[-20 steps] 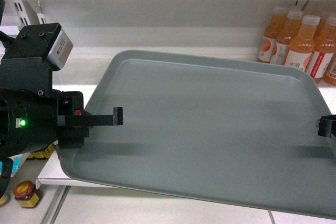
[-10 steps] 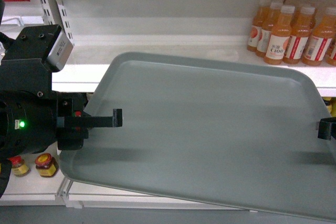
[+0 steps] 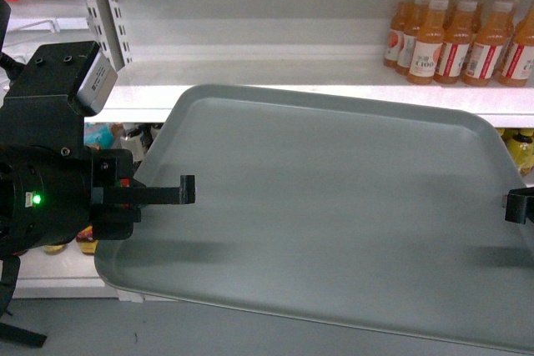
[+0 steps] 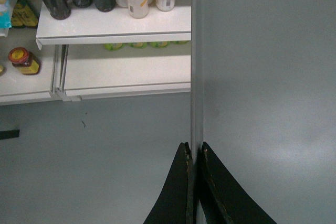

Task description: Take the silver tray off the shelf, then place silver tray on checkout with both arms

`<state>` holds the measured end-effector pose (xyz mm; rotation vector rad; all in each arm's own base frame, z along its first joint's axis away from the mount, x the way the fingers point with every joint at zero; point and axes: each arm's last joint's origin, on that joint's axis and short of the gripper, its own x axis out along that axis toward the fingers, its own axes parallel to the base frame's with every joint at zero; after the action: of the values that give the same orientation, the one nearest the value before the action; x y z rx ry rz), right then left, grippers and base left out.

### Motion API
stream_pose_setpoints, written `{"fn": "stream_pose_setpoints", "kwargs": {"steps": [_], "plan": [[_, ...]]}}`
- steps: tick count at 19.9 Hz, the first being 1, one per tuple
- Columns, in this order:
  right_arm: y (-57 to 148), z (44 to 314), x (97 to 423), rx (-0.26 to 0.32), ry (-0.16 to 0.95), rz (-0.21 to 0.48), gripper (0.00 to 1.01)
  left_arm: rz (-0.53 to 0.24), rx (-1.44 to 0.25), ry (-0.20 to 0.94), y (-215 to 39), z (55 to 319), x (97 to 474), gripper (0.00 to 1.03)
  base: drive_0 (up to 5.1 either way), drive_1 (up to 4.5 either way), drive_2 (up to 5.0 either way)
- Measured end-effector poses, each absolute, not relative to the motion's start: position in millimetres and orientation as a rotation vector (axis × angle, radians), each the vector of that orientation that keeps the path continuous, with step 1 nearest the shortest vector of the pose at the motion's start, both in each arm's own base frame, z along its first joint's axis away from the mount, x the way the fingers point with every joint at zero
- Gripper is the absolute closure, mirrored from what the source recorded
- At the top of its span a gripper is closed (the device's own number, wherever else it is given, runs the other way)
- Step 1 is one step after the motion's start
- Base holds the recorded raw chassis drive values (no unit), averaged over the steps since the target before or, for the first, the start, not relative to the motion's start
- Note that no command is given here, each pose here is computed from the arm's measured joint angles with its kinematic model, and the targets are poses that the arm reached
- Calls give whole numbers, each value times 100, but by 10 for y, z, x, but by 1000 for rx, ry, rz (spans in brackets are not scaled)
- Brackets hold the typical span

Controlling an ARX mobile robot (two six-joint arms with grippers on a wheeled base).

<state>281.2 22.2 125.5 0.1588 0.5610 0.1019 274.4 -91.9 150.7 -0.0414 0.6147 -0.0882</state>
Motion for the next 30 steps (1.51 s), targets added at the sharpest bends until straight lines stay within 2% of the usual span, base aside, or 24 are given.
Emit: {"fn": "stream_pose_setpoints", "kwargs": {"steps": [30], "plan": [[224, 1256, 2814, 158, 561, 103, 98, -86, -40, 616, -918, 1503, 2745, 101, 4, -423, 431]]}}
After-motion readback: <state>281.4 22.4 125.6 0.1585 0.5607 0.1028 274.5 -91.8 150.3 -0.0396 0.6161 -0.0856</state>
